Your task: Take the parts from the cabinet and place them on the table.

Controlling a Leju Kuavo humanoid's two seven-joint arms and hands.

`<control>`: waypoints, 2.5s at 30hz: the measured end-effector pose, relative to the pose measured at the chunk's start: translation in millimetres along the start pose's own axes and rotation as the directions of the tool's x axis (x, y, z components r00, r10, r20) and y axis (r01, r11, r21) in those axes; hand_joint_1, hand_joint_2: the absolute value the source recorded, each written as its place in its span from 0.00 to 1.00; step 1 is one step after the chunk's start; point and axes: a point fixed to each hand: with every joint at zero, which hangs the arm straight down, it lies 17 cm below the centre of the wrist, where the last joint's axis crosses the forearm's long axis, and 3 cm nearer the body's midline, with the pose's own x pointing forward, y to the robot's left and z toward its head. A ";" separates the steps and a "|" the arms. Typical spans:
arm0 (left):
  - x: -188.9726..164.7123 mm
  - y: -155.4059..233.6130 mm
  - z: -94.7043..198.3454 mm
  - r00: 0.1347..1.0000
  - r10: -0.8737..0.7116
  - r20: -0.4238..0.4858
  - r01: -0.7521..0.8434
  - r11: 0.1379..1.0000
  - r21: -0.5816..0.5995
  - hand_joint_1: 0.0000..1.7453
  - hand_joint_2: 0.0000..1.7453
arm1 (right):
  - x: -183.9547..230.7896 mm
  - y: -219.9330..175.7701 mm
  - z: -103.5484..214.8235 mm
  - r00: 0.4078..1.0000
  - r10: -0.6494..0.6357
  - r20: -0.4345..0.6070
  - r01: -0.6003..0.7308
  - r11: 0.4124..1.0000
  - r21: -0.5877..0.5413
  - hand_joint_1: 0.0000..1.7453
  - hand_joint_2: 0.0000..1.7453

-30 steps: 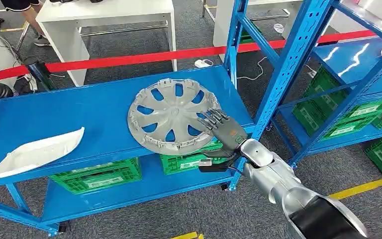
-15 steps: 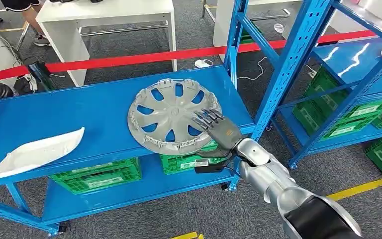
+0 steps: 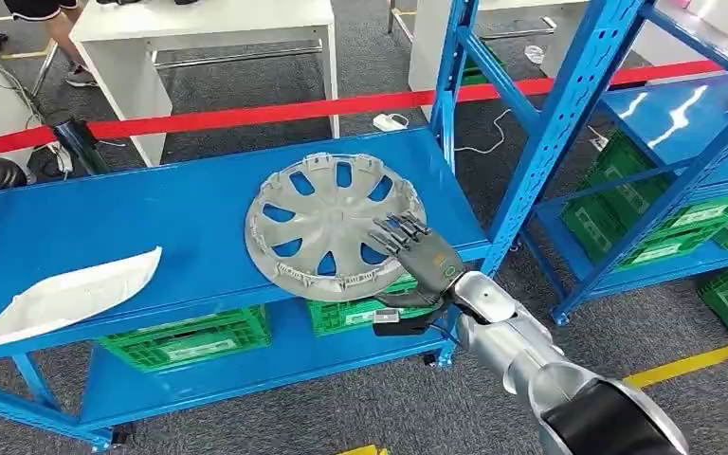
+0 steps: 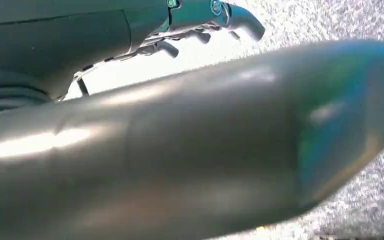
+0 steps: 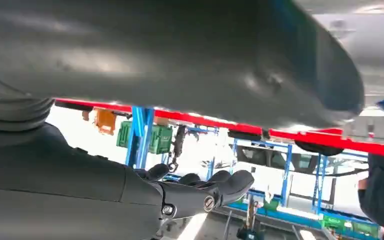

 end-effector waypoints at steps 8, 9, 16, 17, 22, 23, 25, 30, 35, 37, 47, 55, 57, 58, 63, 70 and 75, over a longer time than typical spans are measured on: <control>-2.2 2.8 -1.1 1.000 0.000 -0.015 0.000 1.000 0.005 0.00 0.00 | -1.4 3.5 4.4 1.000 0.002 -0.004 -0.002 1.000 0.006 0.00 0.00; -1.8 2.9 -1.1 1.000 0.000 -0.014 0.000 1.000 0.005 0.00 0.00 | -2.2 3.0 4.1 1.000 0.003 -0.007 -0.003 1.000 0.005 0.00 0.00; -3.6 1.5 -0.8 1.000 -0.005 -0.014 0.005 1.000 0.003 0.00 0.00 | -0.7 6.3 6.1 1.000 -0.004 -0.008 0.004 1.000 0.011 0.00 0.00; -3.5 1.6 -0.8 1.000 -0.007 -0.013 0.007 1.000 0.003 0.00 0.00 | -0.5 6.3 6.1 1.000 -0.004 -0.008 0.004 1.000 0.011 0.00 0.00; -1.8 -0.2 0.1 1.000 -0.007 -0.009 0.007 1.000 0.000 0.00 0.00 | -2.8 7.0 8.0 1.000 -0.001 -0.010 0.001 1.000 0.014 0.00 0.00; -1.8 -0.2 0.1 1.000 -0.007 -0.009 0.007 1.000 0.000 0.00 0.00 | -3.1 6.8 8.0 1.000 -0.001 -0.011 0.001 1.000 0.014 0.00 0.00; -1.1 -1.1 0.6 1.000 -0.007 -0.008 0.007 1.000 -0.001 0.00 0.00 | -4.5 6.3 8.3 1.000 0.002 -0.012 -0.001 1.000 0.014 0.00 0.00; -1.0 -0.9 0.5 1.000 -0.009 -0.009 0.009 1.000 -0.001 0.00 0.00 | -4.6 6.7 8.5 1.000 0.001 -0.014 -0.001 1.000 0.015 0.00 0.00; -1.2 -1.9 0.8 1.000 -0.012 -0.009 0.012 1.000 -0.005 0.00 0.00 | -6.5 8.1 9.7 1.000 0.000 -0.024 0.001 1.000 0.019 0.00 0.00; -1.4 -4.3 1.2 1.000 -0.019 -0.010 0.019 1.000 -0.018 0.00 0.00 | -6.3 10.3 10.6 1.000 -0.017 -0.022 0.018 0.999 0.030 0.00 0.00; 2.2 -12.2 2.8 0.997 -0.079 0.014 0.080 0.995 -0.060 0.00 0.00 | 27.8 -21.3 -29.8 0.984 -0.171 0.048 0.173 0.984 -0.051 0.00 0.00; 5.0 -12.6 3.1 0.994 -0.105 0.032 0.107 0.992 -0.060 0.00 0.00 | 64.6 -39.9 -59.2 0.968 -0.233 0.094 0.241 0.966 -0.092 0.00 0.00; 5.6 -13.1 3.2 0.993 -0.109 0.035 0.111 0.992 -0.063 0.00 0.00 | 68.6 -41.9 -61.9 0.966 -0.238 0.099 0.248 0.964 -0.097 0.00 0.00; 5.6 -13.1 3.2 0.993 -0.110 0.035 0.112 0.992 -0.063 0.00 0.00 | 70.3 -42.7 -63.0 0.965 -0.240 0.101 0.250 0.963 -0.099 0.00 0.00; 6.0 -14.7 3.6 0.991 -0.127 0.041 0.129 0.989 -0.070 0.00 0.00 | 75.0 -43.8 -66.4 0.963 -0.250 0.103 0.260 0.961 -0.098 0.00 0.00; 9.3 -16.3 4.1 0.984 -0.164 0.066 0.169 0.983 -0.075 0.00 0.00 | 75.8 -34.5 -64.3 0.950 -0.301 0.082 0.306 0.950 -0.064 0.00 0.00; 11.4 -16.7 4.4 0.982 -0.174 0.078 0.180 0.981 -0.074 0.00 0.00 | 86.9 -21.4 -64.2 0.906 -0.416 0.078 0.416 0.909 0.014 0.00 0.00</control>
